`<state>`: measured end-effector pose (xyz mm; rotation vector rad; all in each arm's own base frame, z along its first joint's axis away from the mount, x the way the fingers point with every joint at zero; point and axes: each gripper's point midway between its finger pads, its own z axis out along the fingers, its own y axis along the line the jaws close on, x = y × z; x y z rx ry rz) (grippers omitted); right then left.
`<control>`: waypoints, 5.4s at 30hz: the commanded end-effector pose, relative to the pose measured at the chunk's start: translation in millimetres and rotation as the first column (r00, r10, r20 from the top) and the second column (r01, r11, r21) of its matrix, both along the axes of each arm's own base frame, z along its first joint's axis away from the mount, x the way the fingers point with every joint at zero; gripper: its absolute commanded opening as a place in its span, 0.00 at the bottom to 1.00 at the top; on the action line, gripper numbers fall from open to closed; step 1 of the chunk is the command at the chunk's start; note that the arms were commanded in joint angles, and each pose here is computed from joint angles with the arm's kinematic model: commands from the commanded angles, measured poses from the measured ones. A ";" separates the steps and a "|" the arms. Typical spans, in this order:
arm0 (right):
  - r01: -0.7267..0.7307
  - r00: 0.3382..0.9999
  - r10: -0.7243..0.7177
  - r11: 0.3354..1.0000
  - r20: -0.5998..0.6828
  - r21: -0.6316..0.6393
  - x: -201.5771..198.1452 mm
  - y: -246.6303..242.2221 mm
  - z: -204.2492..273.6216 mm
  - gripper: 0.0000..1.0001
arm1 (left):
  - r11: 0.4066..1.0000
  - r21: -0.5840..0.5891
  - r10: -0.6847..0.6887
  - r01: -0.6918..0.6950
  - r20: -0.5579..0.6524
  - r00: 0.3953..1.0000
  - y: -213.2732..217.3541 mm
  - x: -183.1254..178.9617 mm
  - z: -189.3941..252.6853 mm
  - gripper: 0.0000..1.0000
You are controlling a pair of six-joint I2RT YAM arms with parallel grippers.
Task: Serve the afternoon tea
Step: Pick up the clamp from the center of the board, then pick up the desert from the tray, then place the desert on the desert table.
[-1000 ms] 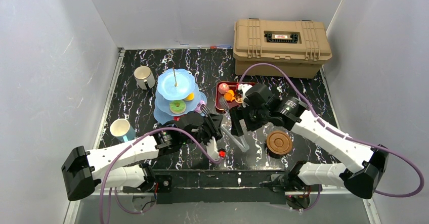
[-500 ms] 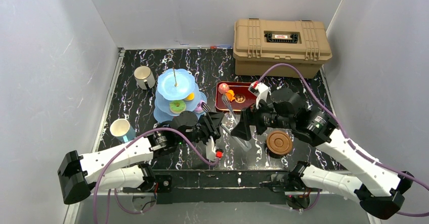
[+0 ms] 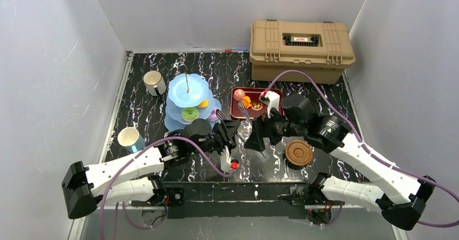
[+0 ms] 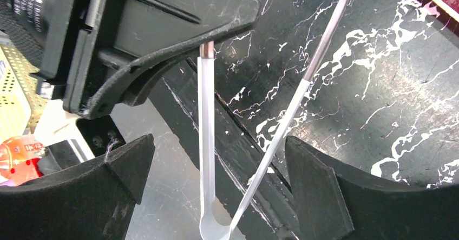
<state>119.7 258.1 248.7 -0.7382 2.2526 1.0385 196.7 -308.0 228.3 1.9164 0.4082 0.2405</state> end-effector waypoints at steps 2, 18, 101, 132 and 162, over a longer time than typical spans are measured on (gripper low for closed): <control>-0.019 1.000 0.019 1.000 0.007 0.015 -2.7 0.3 -2.5 0.98 | 0.997 -0.078 -0.007 0.009 0.027 1.000 -4.2 -0.8 31.1 0.00; -0.011 0.998 0.005 0.996 0.062 0.085 24.0 31.3 -4.2 0.92 | 0.995 -0.104 -0.007 0.008 0.009 1.000 -9.2 0.2 41.4 0.00; 0.243 0.970 -0.236 0.932 0.059 -0.270 182.5 0.8 -104.4 0.11 | 0.852 -0.274 0.307 -0.446 -0.429 0.850 92.5 -4.9 140.4 0.79; 0.025 0.997 -0.013 0.984 0.071 -0.177 120.5 107.5 39.1 0.08 | 0.642 -0.474 0.318 -0.602 -0.551 0.772 126.1 7.6 222.0 0.91; -0.031 0.999 0.036 0.991 0.028 -0.133 113.2 142.9 35.7 0.41 | 0.649 -0.495 0.307 -0.578 -0.524 0.794 127.3 5.6 226.3 0.92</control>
